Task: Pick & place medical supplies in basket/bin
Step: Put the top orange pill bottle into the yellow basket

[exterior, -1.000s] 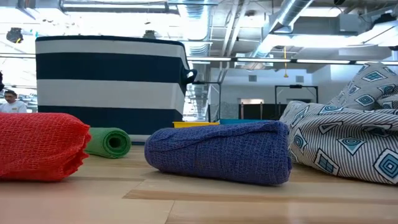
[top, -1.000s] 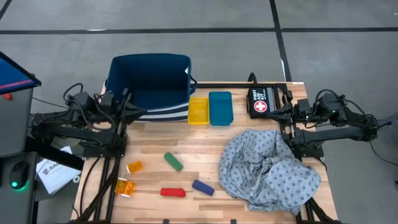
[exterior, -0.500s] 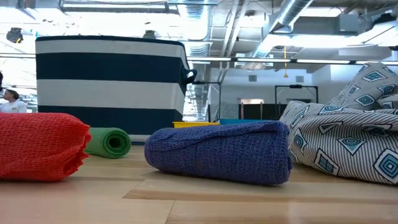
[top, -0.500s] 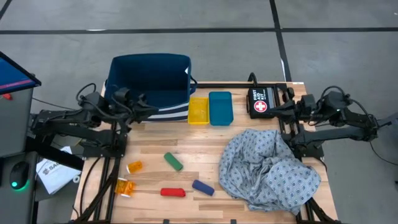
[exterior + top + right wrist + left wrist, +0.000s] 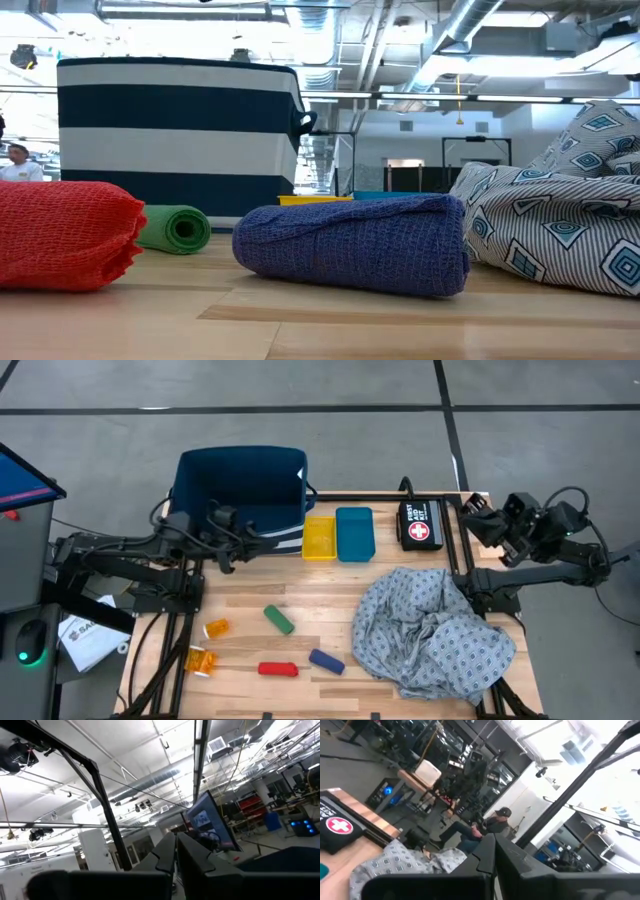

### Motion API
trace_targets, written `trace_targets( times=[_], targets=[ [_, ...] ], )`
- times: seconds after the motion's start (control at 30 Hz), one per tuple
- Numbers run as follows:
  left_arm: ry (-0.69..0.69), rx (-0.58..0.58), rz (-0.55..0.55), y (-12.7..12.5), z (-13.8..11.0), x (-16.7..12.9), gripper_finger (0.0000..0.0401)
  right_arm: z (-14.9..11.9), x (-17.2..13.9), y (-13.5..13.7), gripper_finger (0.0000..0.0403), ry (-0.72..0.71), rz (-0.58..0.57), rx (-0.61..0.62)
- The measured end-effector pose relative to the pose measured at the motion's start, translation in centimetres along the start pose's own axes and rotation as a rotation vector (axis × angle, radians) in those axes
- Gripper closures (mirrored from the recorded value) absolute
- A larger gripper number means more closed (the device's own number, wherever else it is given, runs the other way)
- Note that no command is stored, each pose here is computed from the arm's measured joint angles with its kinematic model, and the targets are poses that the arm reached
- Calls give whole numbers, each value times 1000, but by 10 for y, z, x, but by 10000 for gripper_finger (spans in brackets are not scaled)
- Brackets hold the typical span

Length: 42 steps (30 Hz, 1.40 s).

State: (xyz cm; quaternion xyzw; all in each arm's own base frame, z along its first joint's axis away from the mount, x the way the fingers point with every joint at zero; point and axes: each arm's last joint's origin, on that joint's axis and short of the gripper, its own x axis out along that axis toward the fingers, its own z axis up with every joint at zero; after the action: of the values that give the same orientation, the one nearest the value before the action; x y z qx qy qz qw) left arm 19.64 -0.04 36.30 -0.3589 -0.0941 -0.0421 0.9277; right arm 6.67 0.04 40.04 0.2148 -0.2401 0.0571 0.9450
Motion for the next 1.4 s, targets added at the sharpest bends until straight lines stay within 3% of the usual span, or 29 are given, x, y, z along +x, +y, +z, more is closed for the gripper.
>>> trace_targets(
  times=[0.2, 0.37, 0.5, 0.63, 0.73, 0.93, 1.07, 1.27, 1.4],
  targets=[
    [-40, 1, -109, -8, 7, -2, 365, -1, 1, 0, 374, 3, -3, 28],
    [-204, 72, -270, -26, 25, -7, 279, 1, 1, 0, 349, -18, 0, 52],
    [-154, 163, -269, -38, 36, -6, 198, 2, 1, 1, 328, -29, 6, 53],
    [74, 155, -114, -42, 38, 0, 137, 2, 1, 1, 310, -33, 7, 53],
    [320, 95, -40, -48, 31, 3, 116, 3, 1, 1, 298, -36, 9, 64],
    [882, -196, 13, -63, -9, -4, 115, 4, 0, 2, 281, -51, 17, 71],
    [1165, -360, 117, -78, -40, -24, 120, 5, 0, 2, 269, -55, 19, 71],
    [1425, -451, 193, -108, -74, -49, 109, 7, 0, 3, 248, -74, 29, 78],
    [1456, -366, 304, -115, -98, -56, 98, 10, 0, 4, 235, -103, 44, 78]
  ],
)
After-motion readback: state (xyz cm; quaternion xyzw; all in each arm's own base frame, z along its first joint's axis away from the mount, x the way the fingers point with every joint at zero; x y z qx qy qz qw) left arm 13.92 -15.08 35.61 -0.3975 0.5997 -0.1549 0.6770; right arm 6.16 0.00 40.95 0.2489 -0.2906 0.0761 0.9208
